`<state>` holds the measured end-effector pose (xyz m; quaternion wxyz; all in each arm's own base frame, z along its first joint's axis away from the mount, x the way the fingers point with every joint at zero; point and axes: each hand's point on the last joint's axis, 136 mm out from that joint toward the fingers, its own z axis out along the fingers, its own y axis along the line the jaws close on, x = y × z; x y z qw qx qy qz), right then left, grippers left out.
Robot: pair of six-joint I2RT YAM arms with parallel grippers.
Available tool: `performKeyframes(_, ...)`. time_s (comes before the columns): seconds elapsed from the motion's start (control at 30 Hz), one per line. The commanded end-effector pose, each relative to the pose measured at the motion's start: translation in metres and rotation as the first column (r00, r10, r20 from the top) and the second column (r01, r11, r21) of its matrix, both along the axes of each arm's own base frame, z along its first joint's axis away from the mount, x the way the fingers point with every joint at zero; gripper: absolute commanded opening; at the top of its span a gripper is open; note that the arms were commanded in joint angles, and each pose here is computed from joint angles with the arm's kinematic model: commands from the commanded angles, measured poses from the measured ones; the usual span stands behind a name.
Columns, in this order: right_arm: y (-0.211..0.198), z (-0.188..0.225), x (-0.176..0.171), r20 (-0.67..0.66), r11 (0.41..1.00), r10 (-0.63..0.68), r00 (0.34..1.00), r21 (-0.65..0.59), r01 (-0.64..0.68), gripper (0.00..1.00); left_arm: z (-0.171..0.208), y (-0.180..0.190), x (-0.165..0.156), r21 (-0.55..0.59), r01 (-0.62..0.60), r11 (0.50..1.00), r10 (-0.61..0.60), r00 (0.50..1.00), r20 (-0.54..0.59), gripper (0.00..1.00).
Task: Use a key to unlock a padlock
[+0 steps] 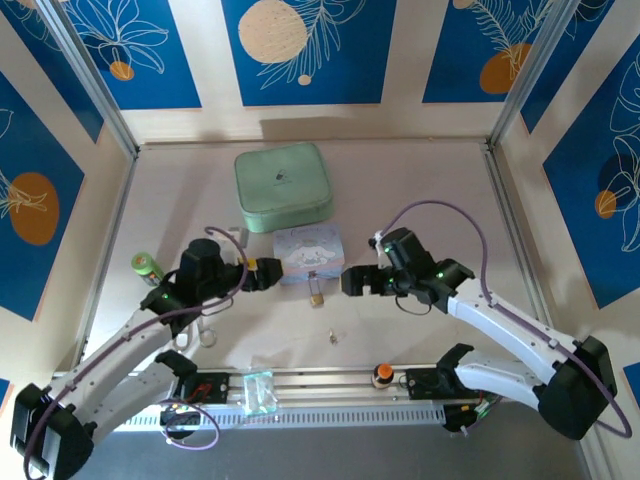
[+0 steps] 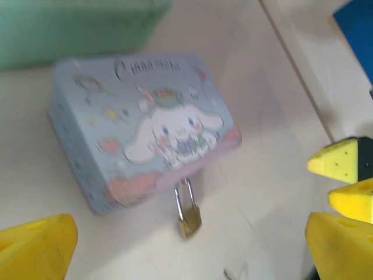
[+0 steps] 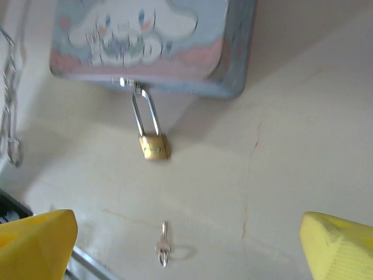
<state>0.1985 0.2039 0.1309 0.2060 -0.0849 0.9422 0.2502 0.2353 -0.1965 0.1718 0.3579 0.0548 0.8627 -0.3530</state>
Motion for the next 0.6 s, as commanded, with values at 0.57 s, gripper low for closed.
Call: performKeyframes(0.57,0.063,-0.087,-0.079,-0.187,0.961,0.004,0.982,-0.27,-0.055,0.8,-0.044,-0.035,-0.047,0.072,-0.012,0.997,0.019,0.995,-0.098,0.99)
